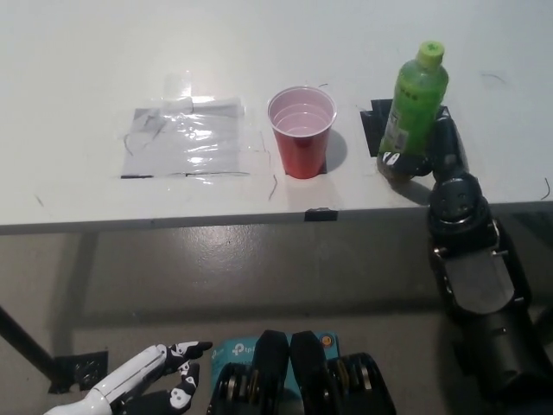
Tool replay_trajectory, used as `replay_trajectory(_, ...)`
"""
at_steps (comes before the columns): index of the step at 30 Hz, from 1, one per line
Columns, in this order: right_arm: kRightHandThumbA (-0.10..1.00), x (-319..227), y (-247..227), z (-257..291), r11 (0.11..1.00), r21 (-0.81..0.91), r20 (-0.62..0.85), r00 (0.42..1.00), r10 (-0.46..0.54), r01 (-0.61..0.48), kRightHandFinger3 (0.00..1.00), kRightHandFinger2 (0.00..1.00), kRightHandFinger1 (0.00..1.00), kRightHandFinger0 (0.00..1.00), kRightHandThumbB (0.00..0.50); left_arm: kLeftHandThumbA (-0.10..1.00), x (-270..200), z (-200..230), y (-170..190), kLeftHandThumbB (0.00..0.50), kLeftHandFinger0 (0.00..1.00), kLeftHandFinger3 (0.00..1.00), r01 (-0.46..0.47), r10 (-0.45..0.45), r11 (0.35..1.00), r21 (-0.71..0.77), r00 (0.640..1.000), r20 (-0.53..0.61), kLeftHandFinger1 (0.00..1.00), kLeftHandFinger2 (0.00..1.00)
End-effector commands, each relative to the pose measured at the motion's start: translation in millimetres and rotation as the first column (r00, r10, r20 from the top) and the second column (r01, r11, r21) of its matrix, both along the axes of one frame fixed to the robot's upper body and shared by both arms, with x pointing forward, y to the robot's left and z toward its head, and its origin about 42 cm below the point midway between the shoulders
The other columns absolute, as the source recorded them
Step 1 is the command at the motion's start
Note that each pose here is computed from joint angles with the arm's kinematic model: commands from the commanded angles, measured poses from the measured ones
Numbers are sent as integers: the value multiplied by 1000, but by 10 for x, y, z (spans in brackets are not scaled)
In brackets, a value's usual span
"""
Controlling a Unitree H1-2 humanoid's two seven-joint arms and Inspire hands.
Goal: The robot uses its right hand to pick up a bottle kept in the middle of the desk and tilt it into a cup kept next to it to pour water out
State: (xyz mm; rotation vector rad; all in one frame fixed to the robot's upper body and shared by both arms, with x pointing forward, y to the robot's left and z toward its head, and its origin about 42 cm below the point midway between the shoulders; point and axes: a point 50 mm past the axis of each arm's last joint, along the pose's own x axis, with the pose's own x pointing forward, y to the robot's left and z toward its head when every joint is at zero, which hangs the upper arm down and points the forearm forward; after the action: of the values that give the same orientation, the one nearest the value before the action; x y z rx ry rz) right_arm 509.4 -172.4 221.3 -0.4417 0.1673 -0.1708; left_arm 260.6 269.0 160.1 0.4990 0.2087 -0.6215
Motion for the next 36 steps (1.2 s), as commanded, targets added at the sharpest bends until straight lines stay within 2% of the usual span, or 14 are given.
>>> replay_trajectory(1, 692, 149, 33, 369, 997, 19, 172, 983, -71, 69, 1000, 1000, 1000, 1000, 425, 899, -21, 85, -26, 263, 984, 1000, 31, -31, 1000, -2, 999, 28, 1000, 1000)
replay_trajectory(4, 619, 186, 18, 366, 992, 48, 200, 972, -126, 118, 1000, 1000, 1000, 1000, 387, 909, 1, 99, -17, 274, 989, 1000, 37, -37, 999, 5, 999, 26, 1000, 1000)
replay_trajectory(8, 682, 195, 70, 355, 993, 42, 185, 976, -112, 106, 1000, 1000, 1000, 1000, 435, 917, -11, 101, -20, 281, 1000, 1000, 44, -44, 999, 10, 999, 23, 1000, 1000)
replay_trajectory(13, 706, 164, 179, 376, 997, 21, 188, 979, -74, 71, 1000, 1000, 1000, 1000, 455, 904, -13, 85, -32, 276, 990, 1000, 49, -49, 999, 13, 999, 25, 1000, 1000)
replay_trajectory(16, 667, 153, 226, 393, 998, 38, 219, 974, -53, 46, 1000, 1000, 1000, 1000, 419, 906, -12, 84, -33, 283, 988, 1000, 47, -47, 999, 10, 999, 21, 1000, 1000)
replay_trajectory(17, 555, 137, 232, 414, 999, 27, 259, 965, -46, 40, 1000, 897, 581, 461, 198, 903, -7, 95, -37, 272, 988, 1000, 50, -50, 999, 10, 998, 24, 1000, 1000)
replay_trajectory(18, 497, 127, 226, 429, 998, 47, 289, 956, -59, 47, 1000, 644, 358, 252, 147, 902, 2, 104, -37, 272, 990, 1000, 53, -53, 999, 12, 998, 24, 1000, 1000)
replay_trajectory(19, 279, 112, 200, 425, 998, 30, 343, 937, -67, 60, 1000, 330, 215, 150, 6, 900, 6, 97, -35, 279, 990, 1000, 51, -52, 999, 9, 998, 22, 1000, 1000)
replay_trajectory(20, 170, 86, 183, 434, 998, 26, 370, 927, -55, 49, 1000, 85, 14, 6, 0, 897, 7, 94, -34, 277, 990, 1000, 50, -51, 999, 8, 998, 21, 1000, 1000)
replay_trajectory(21, 113, 87, 183, 433, 998, 26, 372, 927, -55, 49, 1000, 2, 0, 0, 0, 895, 7, 94, -34, 277, 989, 1000, 50, -51, 999, 8, 998, 21, 1000, 1000)
replay_trajectory(22, 92, 82, 174, 441, 998, 13, 379, 924, -55, 53, 972, 0, 0, 0, 0, 896, 4, 102, -37, 271, 986, 1000, 52, -52, 999, 13, 998, 25, 1000, 1000)
replay_trajectory(23, 4, 76, 152, 465, 998, -26, 399, 916, -49, 64, 570, 0, 0, 0, 0, 905, 2, 107, -40, 279, 984, 1000, 54, -54, 998, 15, 998, 27, 1000, 1000)
replay_trajectory(25, -99, 68, 120, 484, 996, -58, 422, 906, -32, 62, 412, 0, 0, 0, 0, 912, 4, 107, -40, 281, 994, 1000, 55, -56, 998, 18, 998, 23, 1000, 1000)
replay_trajectory(36, -100, 60, -185, 497, 985, -163, 480, 877, 32, 53, 205, 0, 0, 0, 0, 894, 3, 105, -36, 266, 1000, 1000, 54, -54, 998, 16, 998, 21, 1000, 1000)
